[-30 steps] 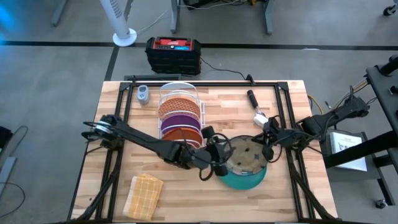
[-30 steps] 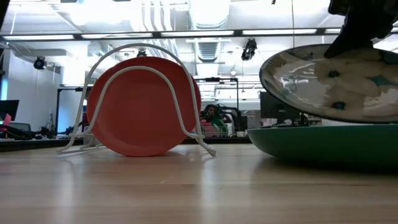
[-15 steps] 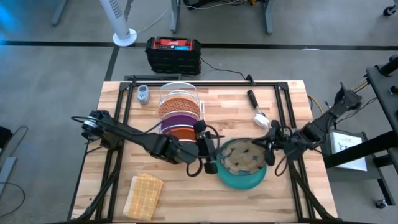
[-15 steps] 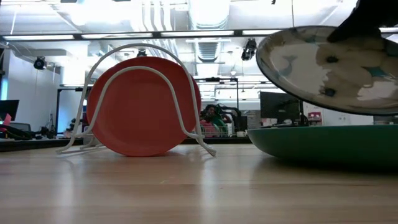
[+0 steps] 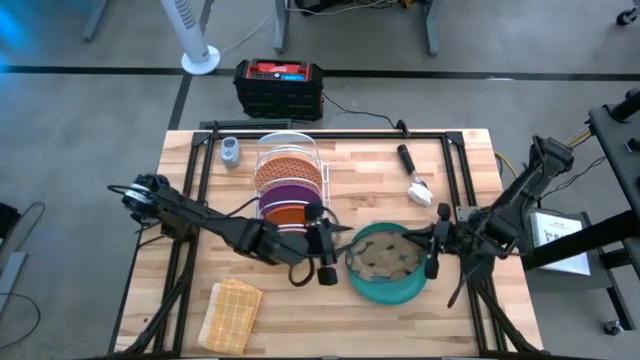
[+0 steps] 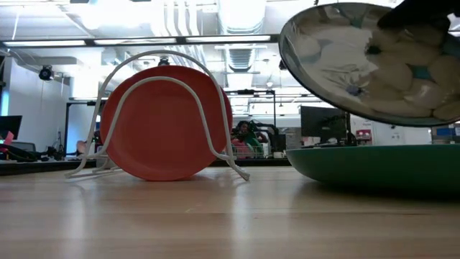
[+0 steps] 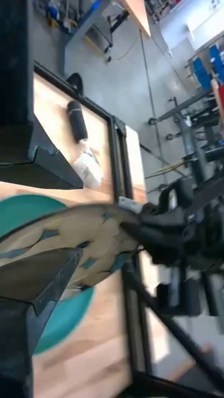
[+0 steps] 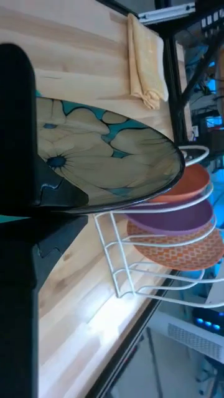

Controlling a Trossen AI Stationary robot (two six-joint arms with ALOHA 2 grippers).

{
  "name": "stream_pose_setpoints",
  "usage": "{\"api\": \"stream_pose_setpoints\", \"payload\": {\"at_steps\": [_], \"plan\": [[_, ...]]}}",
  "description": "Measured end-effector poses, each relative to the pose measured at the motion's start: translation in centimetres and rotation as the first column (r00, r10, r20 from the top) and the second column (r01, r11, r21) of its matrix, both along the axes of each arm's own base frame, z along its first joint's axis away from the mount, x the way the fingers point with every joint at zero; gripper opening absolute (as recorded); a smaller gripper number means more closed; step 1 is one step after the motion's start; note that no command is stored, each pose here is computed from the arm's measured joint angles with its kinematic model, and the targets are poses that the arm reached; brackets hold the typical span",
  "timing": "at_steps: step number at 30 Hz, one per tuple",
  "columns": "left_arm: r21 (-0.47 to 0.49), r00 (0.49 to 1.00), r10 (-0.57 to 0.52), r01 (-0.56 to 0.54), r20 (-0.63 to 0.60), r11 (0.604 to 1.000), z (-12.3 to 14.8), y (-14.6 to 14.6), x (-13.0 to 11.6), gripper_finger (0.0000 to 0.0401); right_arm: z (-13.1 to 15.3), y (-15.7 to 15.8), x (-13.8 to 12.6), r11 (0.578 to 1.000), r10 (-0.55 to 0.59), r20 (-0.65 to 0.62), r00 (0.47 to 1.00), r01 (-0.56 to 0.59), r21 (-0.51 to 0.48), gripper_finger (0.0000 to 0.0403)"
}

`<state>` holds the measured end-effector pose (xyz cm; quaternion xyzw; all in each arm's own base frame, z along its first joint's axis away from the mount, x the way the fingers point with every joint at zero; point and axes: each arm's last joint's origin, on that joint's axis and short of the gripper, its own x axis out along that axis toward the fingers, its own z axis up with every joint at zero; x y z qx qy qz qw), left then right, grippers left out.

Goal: Sort dishes
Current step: Put the white/blue plate into the dish rack

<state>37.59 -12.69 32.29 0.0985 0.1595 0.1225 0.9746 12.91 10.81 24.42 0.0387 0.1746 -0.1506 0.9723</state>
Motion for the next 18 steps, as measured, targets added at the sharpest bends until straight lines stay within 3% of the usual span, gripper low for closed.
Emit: {"api": "stream_pose_setpoints", "payload": {"at_steps": [6, 14, 18], "plan": [[-0.079, 0.987, -0.049, 0.062, 0.151, 0.995, -0.9, -0.3, -1.7, 0.0152, -0.1, 1.3, -0.2, 0.999, -0.007, 0.061, 0.998, 0.009, -0.034, 0.0000], [-0.205, 0.984, -0.059, 0.093, 0.166, 0.974, -4.3, -0.4, -2.7, 0.0171, -0.3, 3.3, -0.3, 0.979, -0.014, 0.132, 0.991, 0.041, -0.201, 0.0000], [-0.204, 0.985, -0.071, 0.102, 0.156, 0.974, -4.8, -0.7, -3.0, 0.0194, -0.5, 4.0, 0.0, 0.962, -0.008, 0.133, 0.991, 0.044, -0.270, 0.0000]]}}
